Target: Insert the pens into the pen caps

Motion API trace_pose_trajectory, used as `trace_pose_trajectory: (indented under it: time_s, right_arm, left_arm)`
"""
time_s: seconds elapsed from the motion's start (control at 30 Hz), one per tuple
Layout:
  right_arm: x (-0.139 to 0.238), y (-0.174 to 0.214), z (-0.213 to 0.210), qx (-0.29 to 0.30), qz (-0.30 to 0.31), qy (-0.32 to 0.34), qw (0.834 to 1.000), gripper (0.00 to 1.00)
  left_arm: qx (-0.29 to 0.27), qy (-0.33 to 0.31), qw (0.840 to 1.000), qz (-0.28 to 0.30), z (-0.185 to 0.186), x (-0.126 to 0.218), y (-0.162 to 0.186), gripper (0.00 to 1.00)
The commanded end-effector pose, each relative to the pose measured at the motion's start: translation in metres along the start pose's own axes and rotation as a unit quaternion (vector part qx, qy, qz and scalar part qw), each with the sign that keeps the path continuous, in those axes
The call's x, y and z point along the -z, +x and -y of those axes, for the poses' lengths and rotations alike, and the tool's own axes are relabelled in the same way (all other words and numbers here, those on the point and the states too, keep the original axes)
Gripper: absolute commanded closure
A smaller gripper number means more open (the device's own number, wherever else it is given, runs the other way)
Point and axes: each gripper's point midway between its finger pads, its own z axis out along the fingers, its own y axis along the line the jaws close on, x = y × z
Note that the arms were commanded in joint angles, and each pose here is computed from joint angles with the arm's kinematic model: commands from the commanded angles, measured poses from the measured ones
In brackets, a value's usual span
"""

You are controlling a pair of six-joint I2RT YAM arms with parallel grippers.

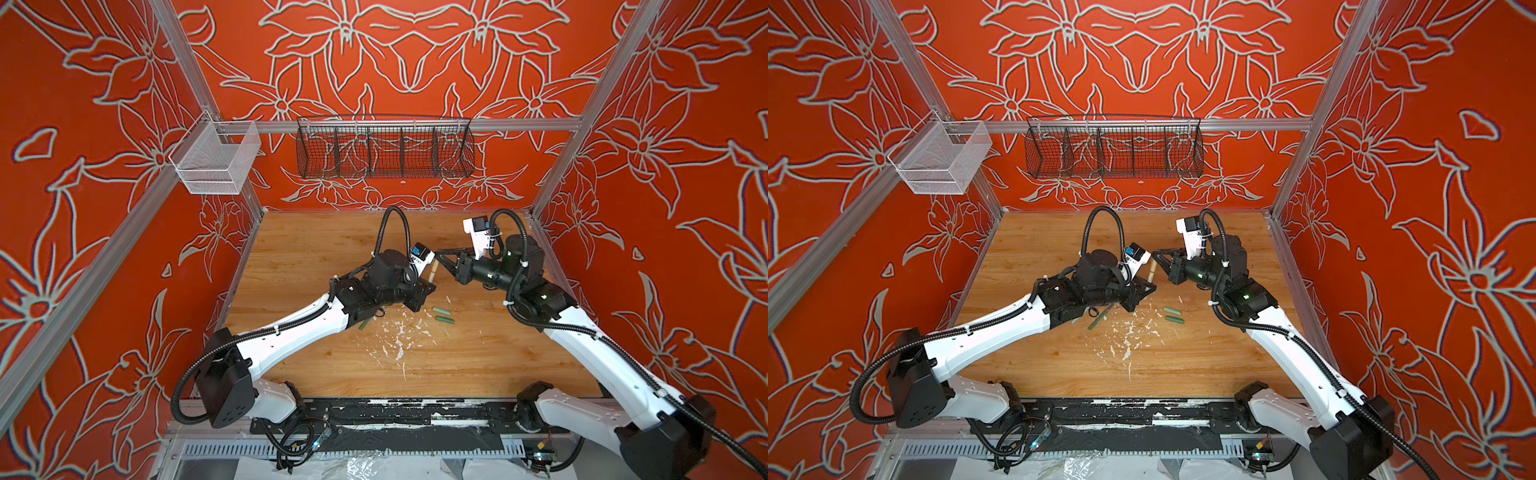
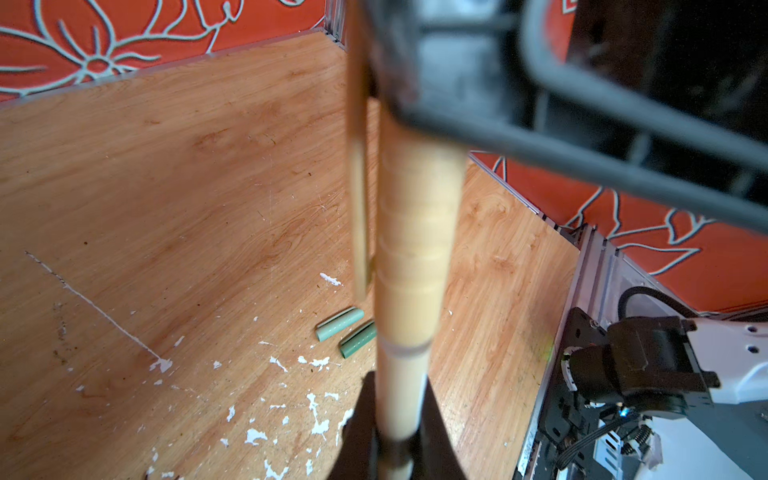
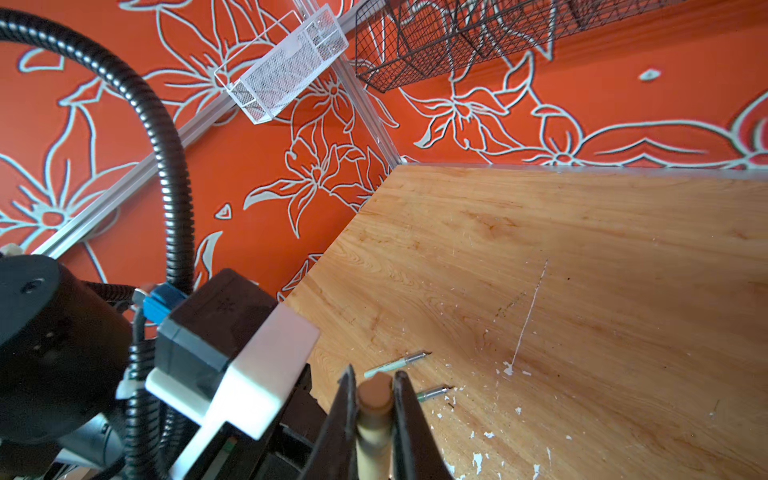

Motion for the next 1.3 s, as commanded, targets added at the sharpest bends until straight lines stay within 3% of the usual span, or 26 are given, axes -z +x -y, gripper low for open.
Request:
trace_pose_trajectory:
  time_s: [0.0,0.17,0.53,1.27]
  right_arm:
    - [-0.001,0.020,-0.006,0.003,-0.039,-0.013,0.999,1.00]
    - [-0.005,0.037,0.009,-0.012,-0.056,0.007,0.998,1.00]
    - [-0.010,0.082,0.042,-0.068,-0.109,0.058,0.990,1.00]
    - [-0.008,0.148,0.050,-0.118,-0.205,0.077,0.969,1.00]
  left_arm:
    - [0.028,-0.010,0.998,0.050,-0.025,0.004,-0.048,1.00]
    - [0.027,0.024,0.997,0.073,-0.044,-0.002,-0.084,1.00]
    - [0.009,0.029,0.992,0.121,-0.077,0.002,-0.133,1.00]
    - [0.003,0.035,0.989,0.146,-0.094,0.006,-0.170,1.00]
